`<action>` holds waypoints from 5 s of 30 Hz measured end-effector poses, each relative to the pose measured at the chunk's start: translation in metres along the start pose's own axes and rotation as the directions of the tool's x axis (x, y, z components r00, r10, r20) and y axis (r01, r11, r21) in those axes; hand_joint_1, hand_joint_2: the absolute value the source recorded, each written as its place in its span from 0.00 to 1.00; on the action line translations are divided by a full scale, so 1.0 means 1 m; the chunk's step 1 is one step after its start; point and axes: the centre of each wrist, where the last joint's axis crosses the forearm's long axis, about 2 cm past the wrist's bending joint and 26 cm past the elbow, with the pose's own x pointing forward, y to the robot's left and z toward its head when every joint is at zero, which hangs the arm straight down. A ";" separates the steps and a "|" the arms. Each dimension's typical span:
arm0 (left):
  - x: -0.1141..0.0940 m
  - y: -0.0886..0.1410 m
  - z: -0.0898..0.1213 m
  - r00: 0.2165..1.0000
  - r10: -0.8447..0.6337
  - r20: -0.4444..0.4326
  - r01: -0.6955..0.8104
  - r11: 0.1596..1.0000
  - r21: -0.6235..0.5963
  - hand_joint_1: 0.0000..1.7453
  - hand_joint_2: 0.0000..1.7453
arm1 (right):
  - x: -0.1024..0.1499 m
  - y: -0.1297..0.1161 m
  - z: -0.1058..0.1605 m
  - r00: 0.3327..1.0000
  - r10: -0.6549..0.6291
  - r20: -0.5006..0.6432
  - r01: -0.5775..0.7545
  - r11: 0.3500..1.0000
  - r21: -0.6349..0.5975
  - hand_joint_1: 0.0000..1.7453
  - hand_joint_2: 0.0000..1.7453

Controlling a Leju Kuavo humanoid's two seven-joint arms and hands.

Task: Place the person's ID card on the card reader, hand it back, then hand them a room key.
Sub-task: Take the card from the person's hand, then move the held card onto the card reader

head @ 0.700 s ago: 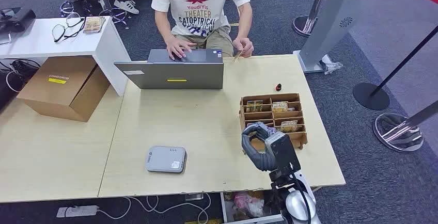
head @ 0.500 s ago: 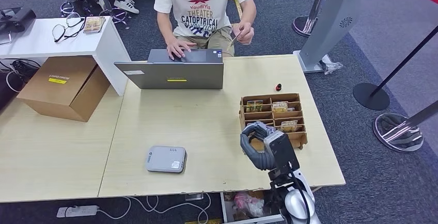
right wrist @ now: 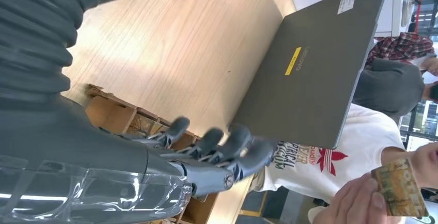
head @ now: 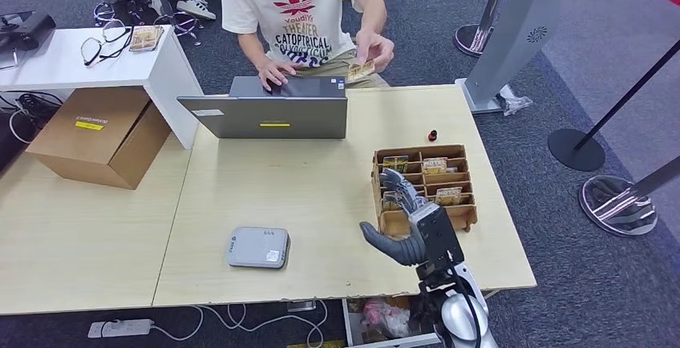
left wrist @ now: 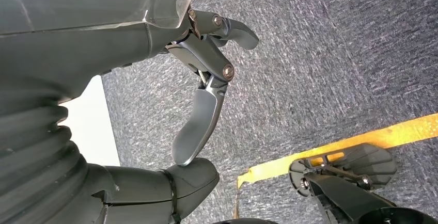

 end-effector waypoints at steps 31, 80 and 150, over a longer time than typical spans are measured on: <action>0.009 0.004 -0.002 1.000 -0.013 0.011 0.012 1.000 0.003 0.00 1.00 | 0.067 0.005 -0.111 0.667 0.641 0.380 -0.562 0.767 -0.308 0.00 1.00; 0.005 0.003 -0.001 1.000 -0.002 0.008 0.002 1.000 0.015 0.00 1.00 | 0.045 0.012 -0.127 0.646 0.673 0.359 -0.622 0.738 -0.263 0.94 1.00; 0.009 0.009 -0.003 1.000 -0.028 0.004 0.028 1.000 -0.002 0.00 1.00 | -0.030 0.091 -0.105 0.972 0.230 -0.044 -0.178 0.847 0.501 1.00 1.00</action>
